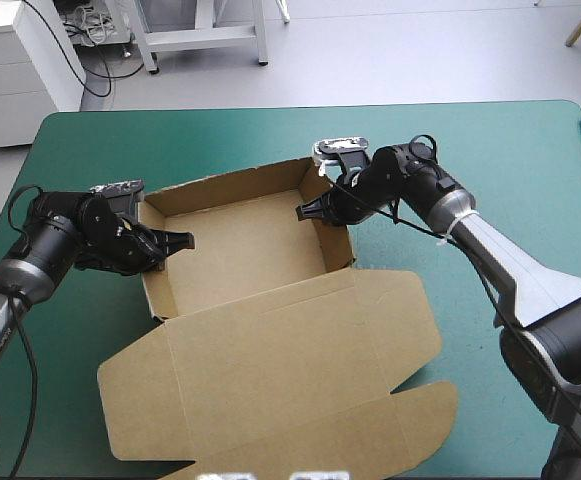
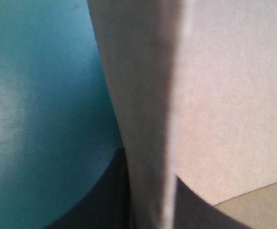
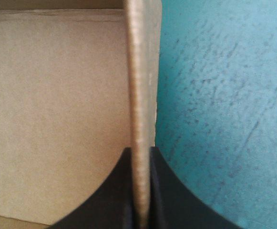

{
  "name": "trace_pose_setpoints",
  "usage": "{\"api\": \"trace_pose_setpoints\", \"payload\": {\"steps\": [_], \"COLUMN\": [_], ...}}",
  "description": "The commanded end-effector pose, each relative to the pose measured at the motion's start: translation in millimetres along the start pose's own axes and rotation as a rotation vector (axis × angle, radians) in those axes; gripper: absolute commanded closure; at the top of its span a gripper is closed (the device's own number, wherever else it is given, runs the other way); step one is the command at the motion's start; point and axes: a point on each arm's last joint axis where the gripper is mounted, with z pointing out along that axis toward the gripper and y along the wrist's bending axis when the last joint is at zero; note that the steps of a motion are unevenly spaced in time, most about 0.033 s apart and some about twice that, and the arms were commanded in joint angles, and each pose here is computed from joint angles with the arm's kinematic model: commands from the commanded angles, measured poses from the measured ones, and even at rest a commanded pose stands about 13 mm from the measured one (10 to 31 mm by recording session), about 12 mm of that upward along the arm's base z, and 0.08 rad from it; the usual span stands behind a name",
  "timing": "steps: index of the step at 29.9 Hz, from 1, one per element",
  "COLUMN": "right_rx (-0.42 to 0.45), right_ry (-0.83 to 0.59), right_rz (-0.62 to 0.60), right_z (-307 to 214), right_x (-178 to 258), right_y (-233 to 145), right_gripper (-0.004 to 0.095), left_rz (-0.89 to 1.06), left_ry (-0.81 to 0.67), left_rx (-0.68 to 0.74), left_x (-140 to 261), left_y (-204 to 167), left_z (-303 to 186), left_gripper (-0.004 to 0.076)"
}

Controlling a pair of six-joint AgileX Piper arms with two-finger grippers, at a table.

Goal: Fold the box

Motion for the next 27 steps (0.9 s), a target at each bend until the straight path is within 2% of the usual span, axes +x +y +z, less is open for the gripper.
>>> {"api": "trace_pose_setpoints", "payload": {"steps": [1, 11, 16, 20, 27], "right_rx": [0.012, 0.232, 0.290, 0.356, 0.347], "right_ry": [-0.056, 0.030, 0.099, 0.186, 0.184], "right_rz": [-0.015, 0.006, 0.074, 0.062, 0.071], "right_z": [-33, -50, -54, -47, -34], "right_x": [-6, 3, 10, 24, 31], "right_y": [7, -20, -51, -69, -72], "right_gripper": [0.0924, 0.0924, 0.0924, 0.0924, 0.0924], "left_rz": [0.040, 0.087, 0.098, 0.126, 0.219], "left_ry": [-0.120, -0.051, -0.013, 0.014, 0.068], "left_rx": [0.032, 0.011, 0.004, 0.010, 0.026], "left_x": [-16, -61, -76, -80, -74], "left_y": [-11, -25, -31, -44, -75], "left_z": [-27, -11, 8, 32, 66], "left_gripper": [0.0732, 0.0731, 0.0731, 0.0731, 0.0731]}}
